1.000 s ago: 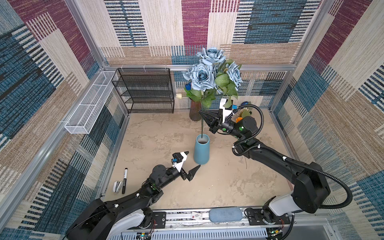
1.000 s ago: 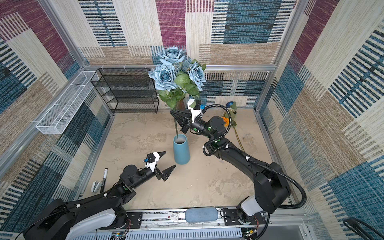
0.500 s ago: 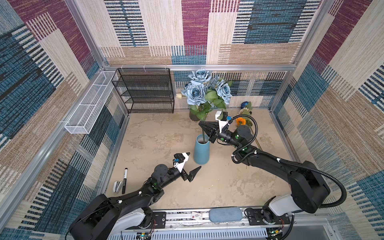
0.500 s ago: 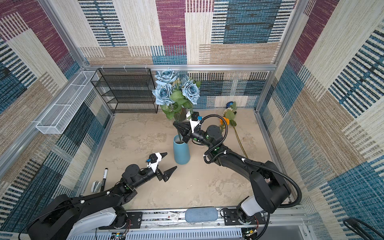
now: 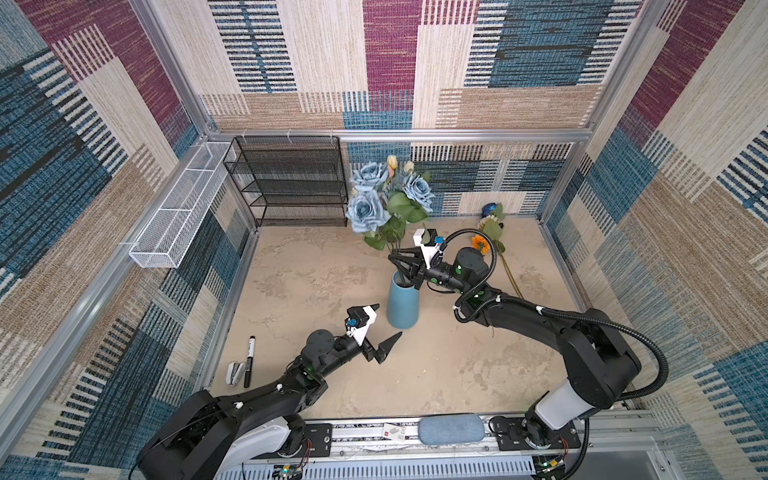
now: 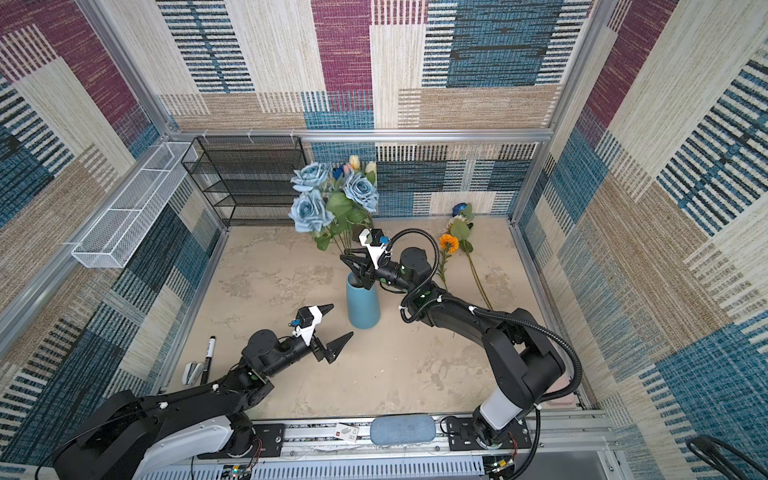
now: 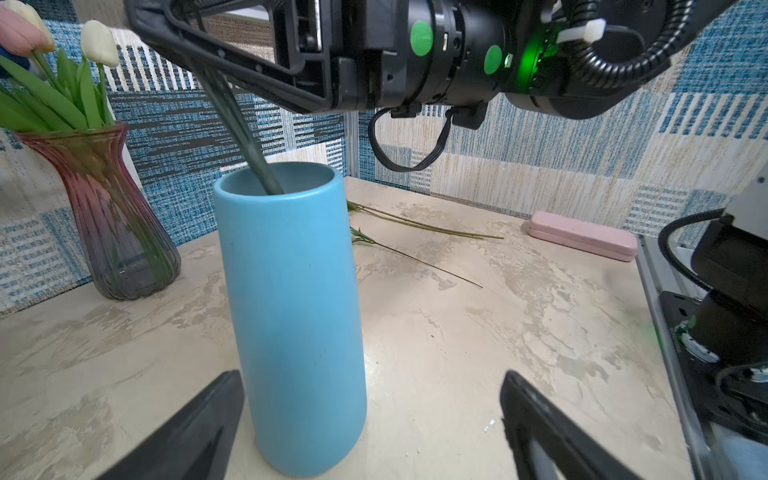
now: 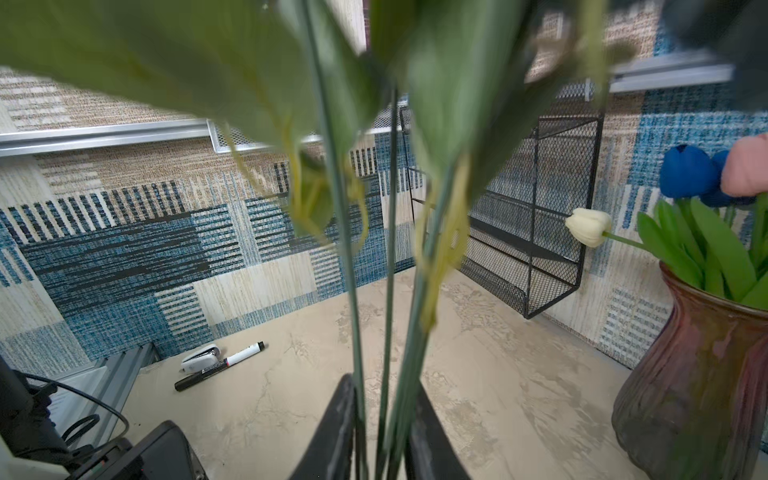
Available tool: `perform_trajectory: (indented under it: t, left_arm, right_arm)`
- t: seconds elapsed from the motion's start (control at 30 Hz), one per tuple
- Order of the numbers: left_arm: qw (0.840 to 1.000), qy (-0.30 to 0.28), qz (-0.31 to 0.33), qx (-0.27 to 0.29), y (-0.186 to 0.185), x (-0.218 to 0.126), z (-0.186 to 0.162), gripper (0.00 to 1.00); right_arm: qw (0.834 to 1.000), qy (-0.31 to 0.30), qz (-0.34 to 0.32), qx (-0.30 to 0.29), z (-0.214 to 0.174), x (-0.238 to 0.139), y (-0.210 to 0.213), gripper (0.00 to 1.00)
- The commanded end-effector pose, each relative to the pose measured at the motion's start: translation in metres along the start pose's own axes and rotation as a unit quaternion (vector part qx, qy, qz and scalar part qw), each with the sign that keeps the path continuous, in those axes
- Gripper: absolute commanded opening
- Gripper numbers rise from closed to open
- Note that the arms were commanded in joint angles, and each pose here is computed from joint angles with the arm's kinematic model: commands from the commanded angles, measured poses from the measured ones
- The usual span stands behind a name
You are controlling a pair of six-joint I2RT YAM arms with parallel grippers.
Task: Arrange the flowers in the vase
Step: 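Lower the blue rose stems into the light-blue vase opening with the right gripper, then open the right gripper and draw it back toward the orange flower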
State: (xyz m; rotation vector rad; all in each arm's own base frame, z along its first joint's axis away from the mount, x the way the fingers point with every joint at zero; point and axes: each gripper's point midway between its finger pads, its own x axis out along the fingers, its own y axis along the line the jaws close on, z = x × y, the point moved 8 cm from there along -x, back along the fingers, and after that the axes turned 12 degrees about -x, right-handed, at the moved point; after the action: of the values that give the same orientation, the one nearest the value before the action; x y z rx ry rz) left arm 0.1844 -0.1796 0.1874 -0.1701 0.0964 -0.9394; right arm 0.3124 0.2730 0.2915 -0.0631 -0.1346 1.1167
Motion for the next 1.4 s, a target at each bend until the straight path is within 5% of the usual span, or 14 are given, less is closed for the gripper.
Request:
perform_trajectory:
  t: [0.0, 0.6, 1.1, 1.37]
  left_arm:
    - [1.0, -0.011, 0.003, 0.015, 0.0, -0.001, 0.003, 0.99]
    - [1.0, -0.01, 0.003, 0.015, 0.0, 0.0, 0.002, 0.99]
    - [1.0, -0.013, 0.014, 0.02, 0.002, -0.001, 0.003, 0.99]
    - [1.0, -0.017, 0.012, 0.019, 0.001, -0.004, 0.003, 0.99]
  right_arm:
    - [1.0, 0.006, -0.009, -0.022, 0.004, 0.0, 0.0, 0.27]
    - [0.997, 0.043, -0.047, -0.05, 0.008, -0.015, 0.0, 0.63]
    - [0.985, 0.145, -0.078, -0.048, 0.001, -0.029, -0.002, 0.75]
    - [0.978, 0.143, -0.125, -0.085, 0.026, -0.048, -0.004, 0.8]
